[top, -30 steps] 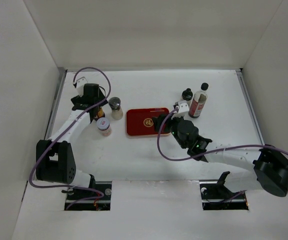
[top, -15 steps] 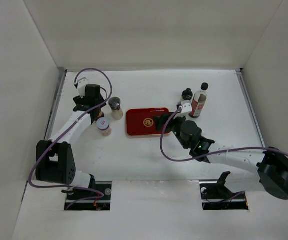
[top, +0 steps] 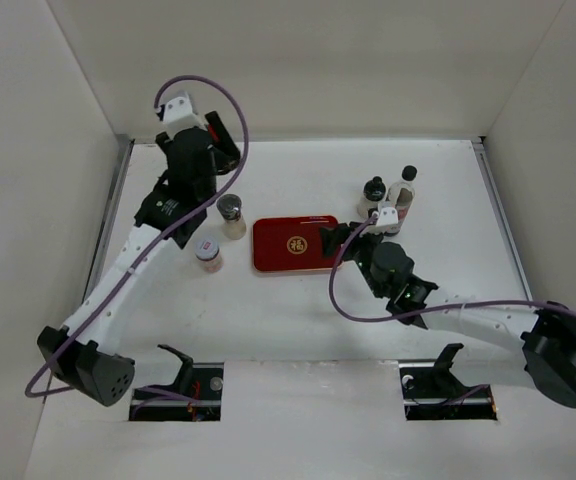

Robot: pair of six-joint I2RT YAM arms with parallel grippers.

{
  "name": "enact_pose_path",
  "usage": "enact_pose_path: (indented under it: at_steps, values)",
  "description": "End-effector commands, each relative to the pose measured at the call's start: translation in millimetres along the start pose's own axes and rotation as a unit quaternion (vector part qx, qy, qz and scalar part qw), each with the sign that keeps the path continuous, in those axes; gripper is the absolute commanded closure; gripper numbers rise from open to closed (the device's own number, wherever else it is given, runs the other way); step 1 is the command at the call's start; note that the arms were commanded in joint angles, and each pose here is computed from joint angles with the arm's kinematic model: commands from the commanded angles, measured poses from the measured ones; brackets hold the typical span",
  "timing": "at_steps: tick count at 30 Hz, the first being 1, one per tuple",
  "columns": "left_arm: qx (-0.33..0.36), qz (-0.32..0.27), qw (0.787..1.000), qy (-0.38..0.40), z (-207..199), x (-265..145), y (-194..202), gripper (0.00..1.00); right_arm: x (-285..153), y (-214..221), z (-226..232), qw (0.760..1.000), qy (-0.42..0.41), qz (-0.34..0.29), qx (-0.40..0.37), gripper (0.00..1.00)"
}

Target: Organize the condiment bottles

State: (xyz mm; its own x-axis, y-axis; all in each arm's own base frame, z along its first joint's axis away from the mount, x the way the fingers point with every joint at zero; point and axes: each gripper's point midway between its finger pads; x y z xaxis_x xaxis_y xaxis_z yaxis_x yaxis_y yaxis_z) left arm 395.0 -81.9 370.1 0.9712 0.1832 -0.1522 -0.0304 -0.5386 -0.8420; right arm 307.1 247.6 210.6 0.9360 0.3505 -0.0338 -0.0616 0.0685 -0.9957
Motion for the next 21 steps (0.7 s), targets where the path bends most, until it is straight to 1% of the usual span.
enact_pose_path:
  at_steps: [1, 5, 8, 11, 15, 21]
  values:
    - [-0.029, -0.019, 0.995, 0.089, -71.2, -13.3, -8.4, 0.71, -2.5, -29.6, -17.4, 0.997, 0.034, -0.052, 0.035, 0.13]
    - [-0.016, 0.019, 0.992, 0.124, -106.2, -12.7, 41.0, 0.71, -8.4, -35.6, -32.0, 0.995, 0.054, -0.064, 0.048, 0.13]
    - [0.006, 0.049, 0.99, 0.129, -116.0, -6.6, 83.5, 0.71, -10.2, -35.4, -47.9, 0.993, 0.079, -0.068, 0.06, 0.12]
    - [0.019, 0.066, 0.989, 0.129, -117.0, -0.3, 115.5, 0.71, -10.8, -32.5, -62.8, 0.99, 0.101, -0.069, 0.073, 0.12]
    - [0.028, 0.079, 0.988, 0.128, -109.6, 8.8, 147.8, 0.72, -14.0, -31.6, -76.8, 0.985, 0.12, -0.075, 0.094, 0.12]
    - [0.043, 0.114, 0.983, 0.138, -105.3, 9.9, 192.1, 0.71, -17.9, -31.1, -89.3, 0.981, 0.136, -0.081, 0.11, 0.12]
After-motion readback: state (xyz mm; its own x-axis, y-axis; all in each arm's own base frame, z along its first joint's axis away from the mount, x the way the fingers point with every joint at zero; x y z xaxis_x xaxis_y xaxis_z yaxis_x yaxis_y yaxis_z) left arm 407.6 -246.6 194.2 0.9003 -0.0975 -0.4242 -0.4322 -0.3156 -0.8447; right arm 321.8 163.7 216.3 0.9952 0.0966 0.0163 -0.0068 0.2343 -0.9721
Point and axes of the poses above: each gripper's point midway between its finger pads, its own x axis out along the fingers, its own z axis along the line the jaws close on, y = z × x, and after that the axes turned 13 degrees about -x, right-handed
